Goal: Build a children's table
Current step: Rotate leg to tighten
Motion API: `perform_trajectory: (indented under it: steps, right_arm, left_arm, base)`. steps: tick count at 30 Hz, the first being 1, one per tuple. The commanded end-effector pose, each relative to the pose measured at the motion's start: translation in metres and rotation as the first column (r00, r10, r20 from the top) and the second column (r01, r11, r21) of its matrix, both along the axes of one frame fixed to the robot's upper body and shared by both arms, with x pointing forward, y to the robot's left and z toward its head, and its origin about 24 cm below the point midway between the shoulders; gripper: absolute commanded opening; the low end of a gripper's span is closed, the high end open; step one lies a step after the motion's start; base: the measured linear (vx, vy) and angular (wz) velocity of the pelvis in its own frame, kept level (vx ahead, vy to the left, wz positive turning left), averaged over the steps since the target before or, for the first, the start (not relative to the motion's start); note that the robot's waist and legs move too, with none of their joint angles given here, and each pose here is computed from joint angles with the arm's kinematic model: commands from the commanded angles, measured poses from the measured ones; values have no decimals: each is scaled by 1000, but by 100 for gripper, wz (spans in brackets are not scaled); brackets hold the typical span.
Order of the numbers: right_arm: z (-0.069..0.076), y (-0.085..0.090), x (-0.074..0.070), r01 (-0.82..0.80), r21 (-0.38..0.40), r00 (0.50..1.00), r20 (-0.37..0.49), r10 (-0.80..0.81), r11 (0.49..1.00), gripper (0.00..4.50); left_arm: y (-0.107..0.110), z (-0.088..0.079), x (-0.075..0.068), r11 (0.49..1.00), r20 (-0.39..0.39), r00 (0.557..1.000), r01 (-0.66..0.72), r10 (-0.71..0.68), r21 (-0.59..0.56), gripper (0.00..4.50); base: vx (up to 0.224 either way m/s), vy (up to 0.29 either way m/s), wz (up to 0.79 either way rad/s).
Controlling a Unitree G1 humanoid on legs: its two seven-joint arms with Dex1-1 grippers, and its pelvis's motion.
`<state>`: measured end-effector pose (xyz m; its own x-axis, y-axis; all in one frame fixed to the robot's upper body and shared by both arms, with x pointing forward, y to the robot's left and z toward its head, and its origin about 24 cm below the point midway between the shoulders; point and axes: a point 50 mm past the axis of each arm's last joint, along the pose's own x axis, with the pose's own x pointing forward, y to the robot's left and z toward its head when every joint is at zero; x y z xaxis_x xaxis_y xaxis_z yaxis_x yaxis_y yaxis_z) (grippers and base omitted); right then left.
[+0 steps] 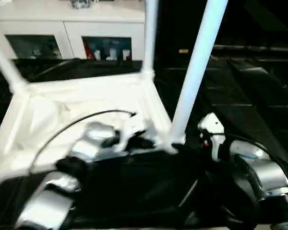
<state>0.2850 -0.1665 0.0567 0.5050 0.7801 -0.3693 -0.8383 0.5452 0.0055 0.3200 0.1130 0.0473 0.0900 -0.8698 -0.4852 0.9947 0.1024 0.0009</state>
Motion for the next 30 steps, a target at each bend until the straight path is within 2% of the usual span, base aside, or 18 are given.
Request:
perform_trajectory:
  steps: [1, 4, 12, 13, 16, 18, 22, 24, 30]
  right_arm:
    - [2, 5, -2, -48, -4, 999, 1, 48, 999, 374]
    - [-1, 7, -3, -82, -40, 997, -2, 82, 996, 374]
    - [-5, 14, -7, -149, -31, 989, -23, 148, 988, 374]
    - [-5, 14, -7, -144, -28, 989, -22, 144, 989, 358]
    - [-5, 15, -6, -140, -18, 990, -19, 139, 990, 358]
    - [-5, 16, -6, -140, -13, 990, -20, 140, 990, 323]
    - [-6, 17, -7, -142, -11, 990, -19, 142, 990, 310]
    - [-7, 18, -7, -143, -11, 990, -19, 143, 990, 283]
    - [-14, 17, -7, -85, -31, 996, -21, 84, 996, 272]
  left_arm:
    - [-1, -9, -10, 997, -60, 995, 81, -80, 17, 0]
    - [9, -6, -10, 996, -56, 995, 83, -82, 15, 0]
    - [11, -2, -10, 997, -44, 996, 76, -76, 5, 0]
    - [11, -2, -10, 997, -44, 996, 76, -75, 5, 0]
    - [11, -2, -10, 997, -43, 996, 74, -73, 3, 0]
    - [11, -2, -10, 997, -42, 996, 72, -72, 2, 0]
    - [10, -2, -10, 997, -45, 996, 75, -75, 2, 0]
    - [10, -3, -11, 997, -46, 996, 75, -75, 3, 0]
    - [8, -5, -10, 999, -36, 998, 53, -53, 8, 0]
  base:
    - [0, 0, 0]
    - [0, 0, 0]
    - [0, 0, 0]
    - [0, 0, 0]
    - [0, 0, 0]
    - [0, 0, 0]
    - [0, 0, 0]
    - [0, 0, 0]
    - [0, 0, 0]
